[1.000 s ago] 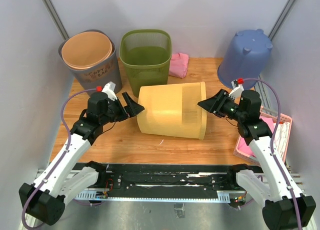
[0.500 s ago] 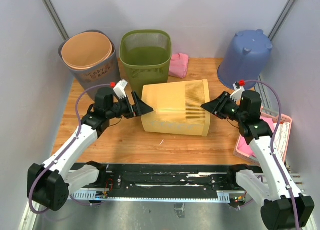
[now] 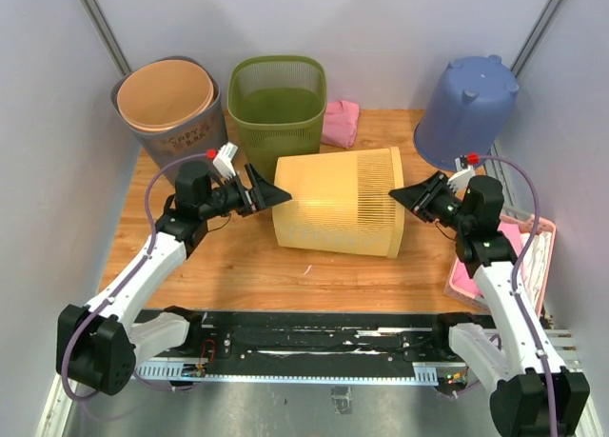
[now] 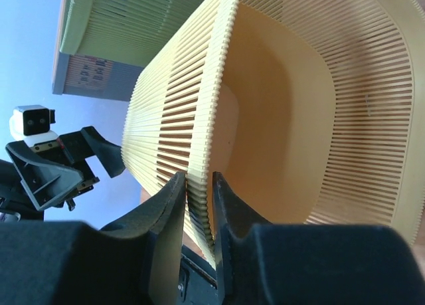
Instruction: Turn the large container upside down
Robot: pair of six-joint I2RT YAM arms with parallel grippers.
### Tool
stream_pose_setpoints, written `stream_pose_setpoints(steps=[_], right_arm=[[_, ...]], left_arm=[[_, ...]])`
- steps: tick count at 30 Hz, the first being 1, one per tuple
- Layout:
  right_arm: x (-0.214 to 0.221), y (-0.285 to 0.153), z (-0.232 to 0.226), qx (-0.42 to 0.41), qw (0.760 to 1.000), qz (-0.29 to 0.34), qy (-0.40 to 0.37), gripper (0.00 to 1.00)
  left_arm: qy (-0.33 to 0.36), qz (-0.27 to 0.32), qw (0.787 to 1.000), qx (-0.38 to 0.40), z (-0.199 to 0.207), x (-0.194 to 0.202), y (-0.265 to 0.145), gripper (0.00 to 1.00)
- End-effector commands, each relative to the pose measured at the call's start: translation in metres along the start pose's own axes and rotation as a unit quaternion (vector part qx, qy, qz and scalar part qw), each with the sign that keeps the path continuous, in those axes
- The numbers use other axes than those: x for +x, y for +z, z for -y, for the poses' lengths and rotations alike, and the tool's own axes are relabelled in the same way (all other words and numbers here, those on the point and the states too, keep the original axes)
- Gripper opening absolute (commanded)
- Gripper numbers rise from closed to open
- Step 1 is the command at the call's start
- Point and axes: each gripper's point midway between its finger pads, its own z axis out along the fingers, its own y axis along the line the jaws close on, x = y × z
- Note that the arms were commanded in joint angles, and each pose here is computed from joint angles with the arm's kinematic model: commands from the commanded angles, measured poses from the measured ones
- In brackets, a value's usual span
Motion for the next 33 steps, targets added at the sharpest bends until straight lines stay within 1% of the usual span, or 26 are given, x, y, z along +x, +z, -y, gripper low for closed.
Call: stream_pose_setpoints(steps=[1,9,13,19,25,28,33], right_arm=[[0.025,0.006,0.006,-0.012,0.997,-0.051,0.059,0.07],[0.036,0.017,0.01,-0.051,0.989,-0.061,0.122,0.07],[0.045,0.02,0.021,-0.045,0.986,-0.066,0.148,0.09],[0.056,0.025,0.04,-0.021,0.983,-0.075,0.168,0.15],[0.068,0.026,0.06,0.012,0.98,-0.08,0.182,0.26],[0.07,0.023,0.067,0.034,0.981,-0.078,0.174,0.34],[0.068,0.013,0.078,0.082,0.985,-0.067,0.14,0.46]], left_arm=[[0.065,-0.014,0.981,0.184,0.116,-0.014,-0.031,0.99],[0.078,-0.005,0.972,0.22,0.15,-0.02,-0.041,0.99],[0.08,-0.013,0.967,0.241,0.166,-0.015,-0.038,0.99],[0.098,-0.018,0.958,0.267,0.192,-0.012,-0.034,0.99],[0.084,-0.044,0.957,0.276,0.19,0.007,-0.016,0.99],[0.077,-0.055,0.957,0.274,0.186,0.015,-0.009,0.99],[0.073,-0.064,0.958,0.27,0.183,0.022,-0.003,0.99]])
